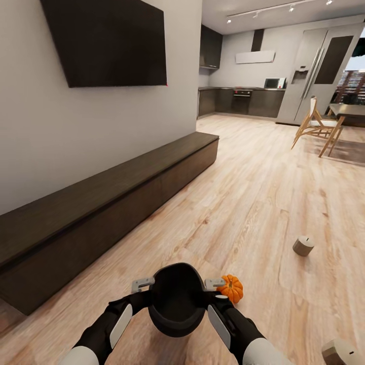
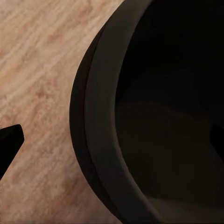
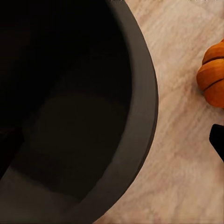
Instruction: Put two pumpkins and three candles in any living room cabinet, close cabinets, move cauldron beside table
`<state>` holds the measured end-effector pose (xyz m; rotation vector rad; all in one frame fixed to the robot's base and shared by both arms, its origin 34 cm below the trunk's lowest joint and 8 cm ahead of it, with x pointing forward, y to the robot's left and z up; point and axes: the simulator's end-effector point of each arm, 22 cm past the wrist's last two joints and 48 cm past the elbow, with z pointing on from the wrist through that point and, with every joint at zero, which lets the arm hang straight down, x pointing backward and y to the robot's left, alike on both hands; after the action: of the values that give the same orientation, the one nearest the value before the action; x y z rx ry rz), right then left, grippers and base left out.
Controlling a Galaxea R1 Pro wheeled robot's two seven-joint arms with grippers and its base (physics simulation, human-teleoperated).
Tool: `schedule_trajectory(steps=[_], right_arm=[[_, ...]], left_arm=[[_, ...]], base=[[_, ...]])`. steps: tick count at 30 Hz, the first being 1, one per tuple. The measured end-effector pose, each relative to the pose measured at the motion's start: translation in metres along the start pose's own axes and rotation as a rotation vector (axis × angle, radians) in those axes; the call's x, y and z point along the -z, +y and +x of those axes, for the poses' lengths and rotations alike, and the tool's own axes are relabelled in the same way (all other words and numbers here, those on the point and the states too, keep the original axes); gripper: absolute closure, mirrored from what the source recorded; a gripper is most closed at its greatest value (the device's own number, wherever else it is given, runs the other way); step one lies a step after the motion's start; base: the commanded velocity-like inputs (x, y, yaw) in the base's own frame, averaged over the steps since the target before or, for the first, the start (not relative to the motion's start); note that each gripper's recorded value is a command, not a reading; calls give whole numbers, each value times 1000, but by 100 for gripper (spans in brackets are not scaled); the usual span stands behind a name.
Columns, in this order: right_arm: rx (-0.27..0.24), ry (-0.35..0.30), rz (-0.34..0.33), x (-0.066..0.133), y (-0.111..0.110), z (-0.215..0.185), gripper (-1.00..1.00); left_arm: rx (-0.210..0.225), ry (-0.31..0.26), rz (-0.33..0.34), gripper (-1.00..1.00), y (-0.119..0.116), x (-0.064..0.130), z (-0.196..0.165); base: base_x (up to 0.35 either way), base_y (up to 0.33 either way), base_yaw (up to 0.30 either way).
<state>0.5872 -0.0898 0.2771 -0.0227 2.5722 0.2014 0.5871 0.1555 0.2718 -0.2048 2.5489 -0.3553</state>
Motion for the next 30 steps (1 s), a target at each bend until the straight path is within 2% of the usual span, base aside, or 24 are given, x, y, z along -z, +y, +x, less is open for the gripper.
schedule_trajectory(steps=[7, 13, 30], right_arm=[[-2, 17, 0, -5, -1, 8, -100], [-6, 42, 1, -13, -2, 20, -100], [-9, 61, 2, -19, -4, 29, -100]], left_arm=[[-14, 18, -9, -100, 3, -5, 9], [-12, 41, -15, -100, 7, -12, 20], [-10, 60, -22, -100, 13, -18, 29]], base=[[0, 0, 0], [0, 0, 0], [0, 0, 0]])
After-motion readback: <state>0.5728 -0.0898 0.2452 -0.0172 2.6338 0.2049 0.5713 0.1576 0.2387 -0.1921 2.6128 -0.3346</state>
